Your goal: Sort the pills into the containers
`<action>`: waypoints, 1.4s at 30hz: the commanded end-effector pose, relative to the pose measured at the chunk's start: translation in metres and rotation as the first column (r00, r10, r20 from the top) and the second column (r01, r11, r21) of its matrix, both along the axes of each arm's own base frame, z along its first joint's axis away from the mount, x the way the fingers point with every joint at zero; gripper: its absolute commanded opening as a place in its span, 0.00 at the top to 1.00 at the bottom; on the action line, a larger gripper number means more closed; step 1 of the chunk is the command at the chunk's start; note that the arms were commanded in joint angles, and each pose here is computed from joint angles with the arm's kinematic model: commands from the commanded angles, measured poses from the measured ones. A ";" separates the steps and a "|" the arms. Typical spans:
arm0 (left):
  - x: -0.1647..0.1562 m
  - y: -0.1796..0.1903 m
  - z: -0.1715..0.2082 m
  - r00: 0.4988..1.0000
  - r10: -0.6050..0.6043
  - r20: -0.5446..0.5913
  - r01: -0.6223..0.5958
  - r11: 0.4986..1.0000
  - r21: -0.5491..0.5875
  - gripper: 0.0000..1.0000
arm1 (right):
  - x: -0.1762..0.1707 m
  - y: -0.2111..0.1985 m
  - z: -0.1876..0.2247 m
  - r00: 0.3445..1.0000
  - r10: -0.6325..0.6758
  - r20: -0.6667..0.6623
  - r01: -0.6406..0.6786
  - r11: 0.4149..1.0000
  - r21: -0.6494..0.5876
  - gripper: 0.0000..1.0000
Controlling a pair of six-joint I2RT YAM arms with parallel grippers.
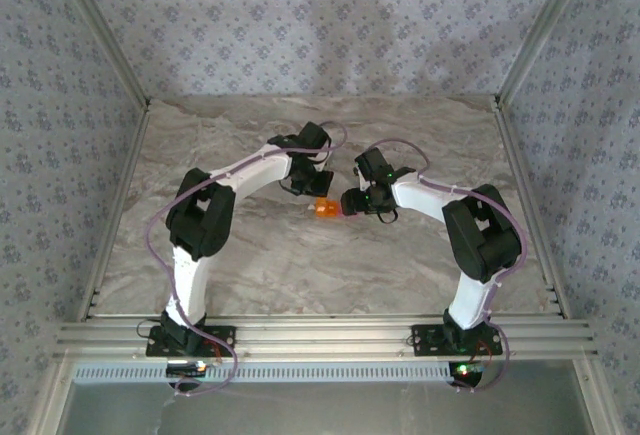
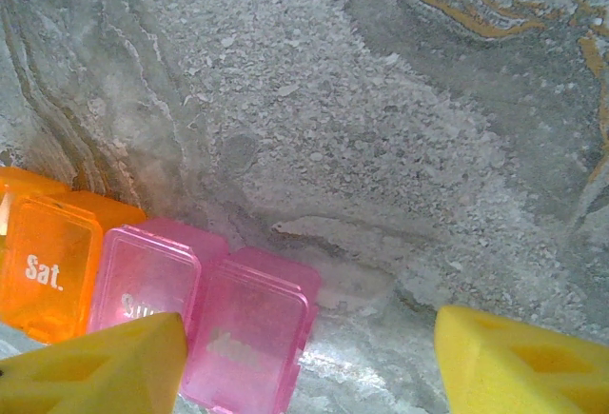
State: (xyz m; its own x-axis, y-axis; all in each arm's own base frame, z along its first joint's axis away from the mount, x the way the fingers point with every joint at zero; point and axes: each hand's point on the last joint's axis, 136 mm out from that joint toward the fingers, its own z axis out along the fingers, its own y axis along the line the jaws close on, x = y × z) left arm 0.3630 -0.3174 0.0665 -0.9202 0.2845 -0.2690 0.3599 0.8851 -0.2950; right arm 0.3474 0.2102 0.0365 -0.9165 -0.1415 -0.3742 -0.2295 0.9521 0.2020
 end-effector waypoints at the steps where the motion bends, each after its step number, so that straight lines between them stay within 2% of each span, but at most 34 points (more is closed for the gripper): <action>1: -0.010 0.000 0.010 1.000 -0.017 -0.003 0.017 1.000 -0.022 1.00 | -0.009 -0.012 -0.014 0.998 -0.028 -0.061 0.025 0.999 -0.047 0.29; 42: -0.043 0.006 -0.010 0.999 -0.021 -0.042 0.020 1.000 -0.011 1.00 | -0.010 -0.012 -0.021 0.996 -0.040 -0.076 0.037 0.999 -0.038 0.30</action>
State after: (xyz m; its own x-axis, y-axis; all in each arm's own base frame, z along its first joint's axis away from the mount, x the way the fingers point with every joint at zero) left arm 0.3272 -0.3116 0.0484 -0.9242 0.3015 -0.2344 0.3650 0.8777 -0.3105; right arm 0.3473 0.2105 0.0359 -0.9226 -0.1217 -0.3660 -0.2122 0.9526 0.2179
